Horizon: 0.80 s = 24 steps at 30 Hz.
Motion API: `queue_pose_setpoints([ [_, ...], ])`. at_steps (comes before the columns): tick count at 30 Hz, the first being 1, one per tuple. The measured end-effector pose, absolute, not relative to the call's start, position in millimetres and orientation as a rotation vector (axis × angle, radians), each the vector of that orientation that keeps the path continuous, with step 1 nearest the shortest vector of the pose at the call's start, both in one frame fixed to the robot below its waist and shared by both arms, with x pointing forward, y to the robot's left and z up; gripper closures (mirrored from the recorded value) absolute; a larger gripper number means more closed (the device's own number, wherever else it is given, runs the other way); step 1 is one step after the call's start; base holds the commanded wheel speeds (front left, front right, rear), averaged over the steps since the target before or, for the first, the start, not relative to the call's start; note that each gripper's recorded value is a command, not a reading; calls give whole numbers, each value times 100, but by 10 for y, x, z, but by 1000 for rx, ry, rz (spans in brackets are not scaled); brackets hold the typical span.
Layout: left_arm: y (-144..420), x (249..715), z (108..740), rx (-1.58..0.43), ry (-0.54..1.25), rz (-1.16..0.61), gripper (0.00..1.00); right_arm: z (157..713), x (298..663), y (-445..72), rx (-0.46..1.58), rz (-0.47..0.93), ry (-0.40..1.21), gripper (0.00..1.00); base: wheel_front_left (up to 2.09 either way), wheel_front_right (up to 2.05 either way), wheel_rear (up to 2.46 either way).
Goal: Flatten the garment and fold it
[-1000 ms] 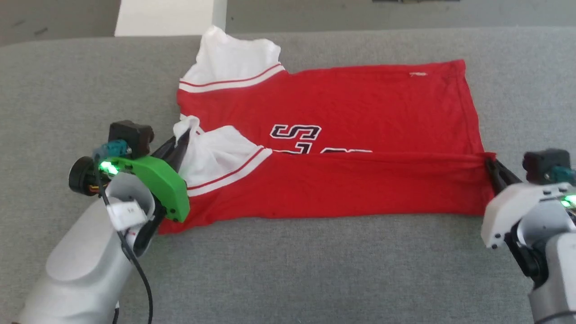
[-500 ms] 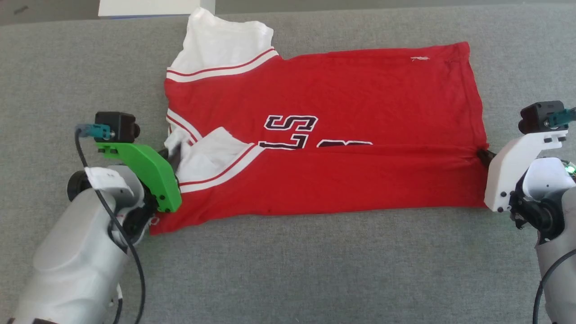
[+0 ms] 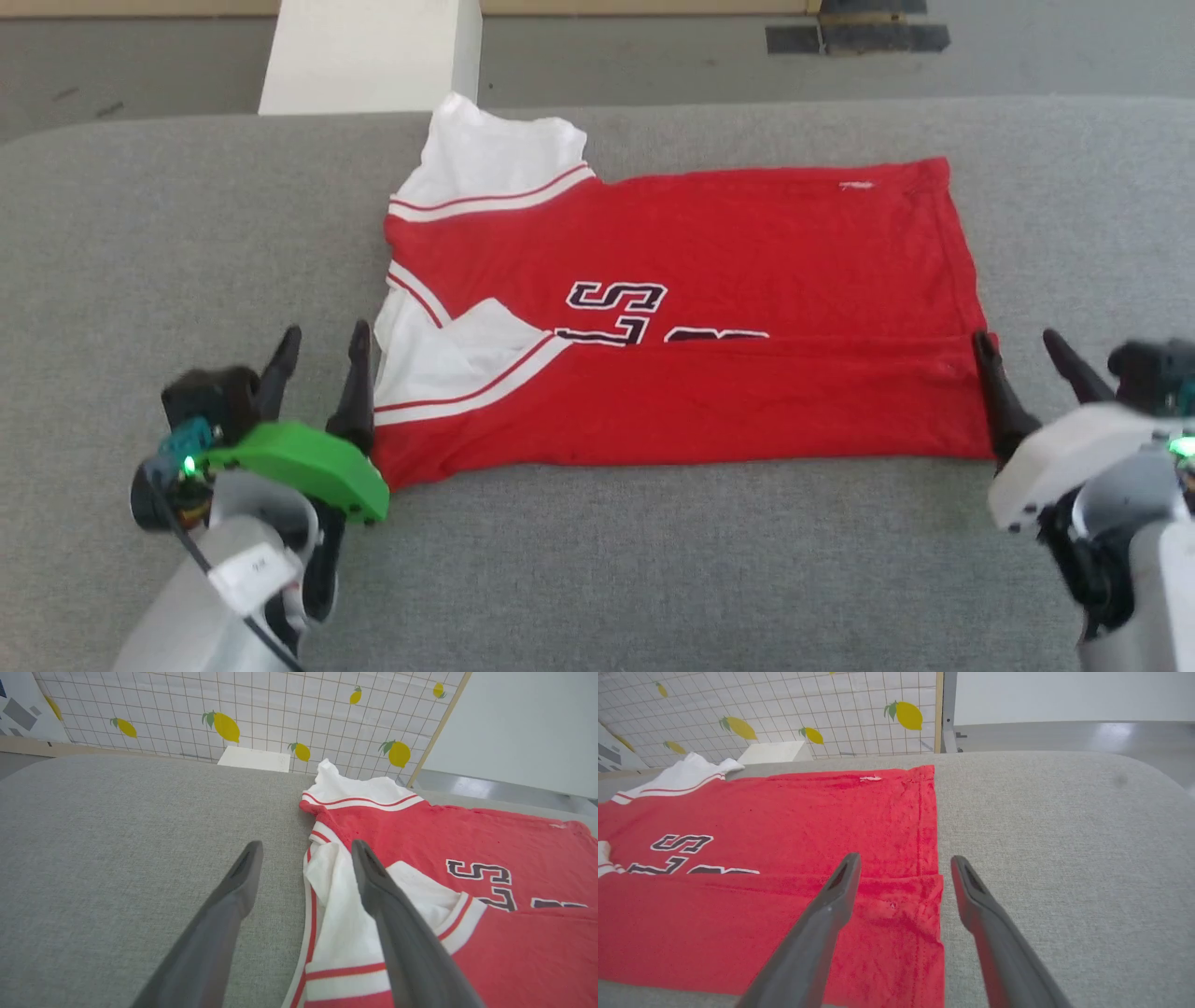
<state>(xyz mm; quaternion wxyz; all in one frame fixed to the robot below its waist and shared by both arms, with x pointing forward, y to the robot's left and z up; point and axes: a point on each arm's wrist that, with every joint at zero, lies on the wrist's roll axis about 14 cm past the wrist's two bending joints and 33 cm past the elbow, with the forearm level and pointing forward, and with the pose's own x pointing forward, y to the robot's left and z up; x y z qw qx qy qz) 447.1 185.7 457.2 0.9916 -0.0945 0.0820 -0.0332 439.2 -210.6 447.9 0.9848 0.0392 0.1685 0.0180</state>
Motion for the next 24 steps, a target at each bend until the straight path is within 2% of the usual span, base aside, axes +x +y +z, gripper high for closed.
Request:
queue_pose_setpoints([
  [5,1871,4204,4577,-226,158,-24,0,4717,4204,-1994,102,42,177,0,0,0,0],
  [11,1839,4015,4376,-269,253,23,0,4967,4032,-2050,94,6,22,0,0,0,0],
  [24,1775,3795,3832,-327,634,117,0,4956,3846,-2168,97,-44,2,0,0,0,0],
])
